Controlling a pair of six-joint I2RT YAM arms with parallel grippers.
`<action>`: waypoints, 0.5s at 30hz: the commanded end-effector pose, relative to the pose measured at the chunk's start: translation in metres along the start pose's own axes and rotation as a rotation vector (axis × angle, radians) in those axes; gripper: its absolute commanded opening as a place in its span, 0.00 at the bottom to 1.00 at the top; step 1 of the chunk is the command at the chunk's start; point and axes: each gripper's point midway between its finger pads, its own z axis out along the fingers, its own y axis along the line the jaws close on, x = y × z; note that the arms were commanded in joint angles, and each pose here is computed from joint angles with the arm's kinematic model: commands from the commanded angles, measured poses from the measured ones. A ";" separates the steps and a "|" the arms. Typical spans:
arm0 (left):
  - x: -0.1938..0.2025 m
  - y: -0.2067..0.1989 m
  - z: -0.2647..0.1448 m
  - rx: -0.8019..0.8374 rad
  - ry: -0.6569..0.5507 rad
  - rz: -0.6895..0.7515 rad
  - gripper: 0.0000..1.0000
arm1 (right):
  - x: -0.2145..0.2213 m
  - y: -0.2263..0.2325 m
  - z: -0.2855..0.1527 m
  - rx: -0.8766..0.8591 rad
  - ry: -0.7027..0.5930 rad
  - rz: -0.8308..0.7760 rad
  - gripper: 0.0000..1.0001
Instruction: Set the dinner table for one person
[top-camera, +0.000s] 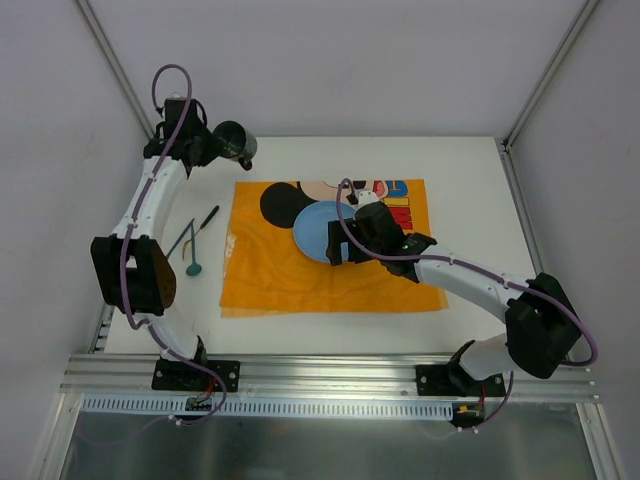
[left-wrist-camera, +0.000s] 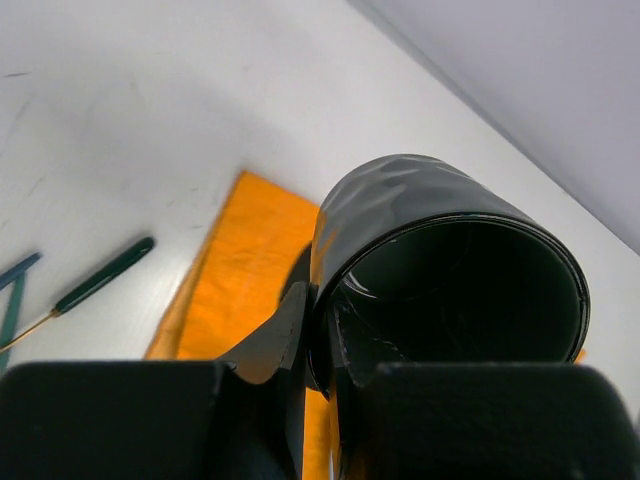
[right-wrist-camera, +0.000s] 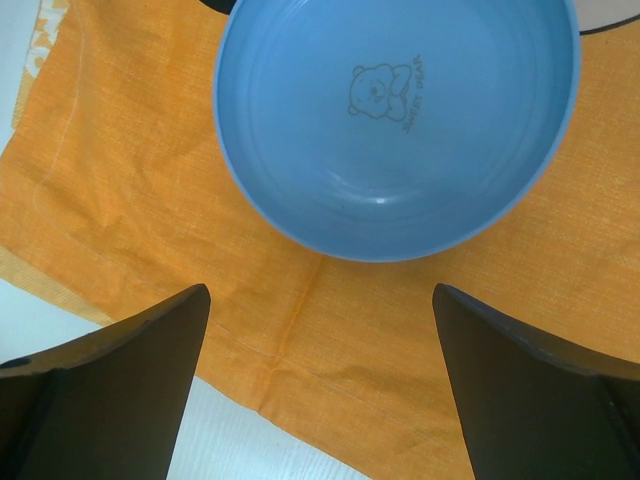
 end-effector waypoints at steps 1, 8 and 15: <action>0.006 -0.093 -0.022 0.293 0.040 0.124 0.00 | -0.008 -0.010 -0.011 0.047 -0.041 0.024 0.99; 0.078 -0.182 -0.009 0.523 0.212 0.299 0.00 | -0.005 -0.030 -0.031 0.134 -0.085 0.063 0.99; 0.140 -0.241 -0.005 0.676 0.303 0.427 0.00 | 0.013 -0.060 -0.057 0.237 -0.115 0.093 1.00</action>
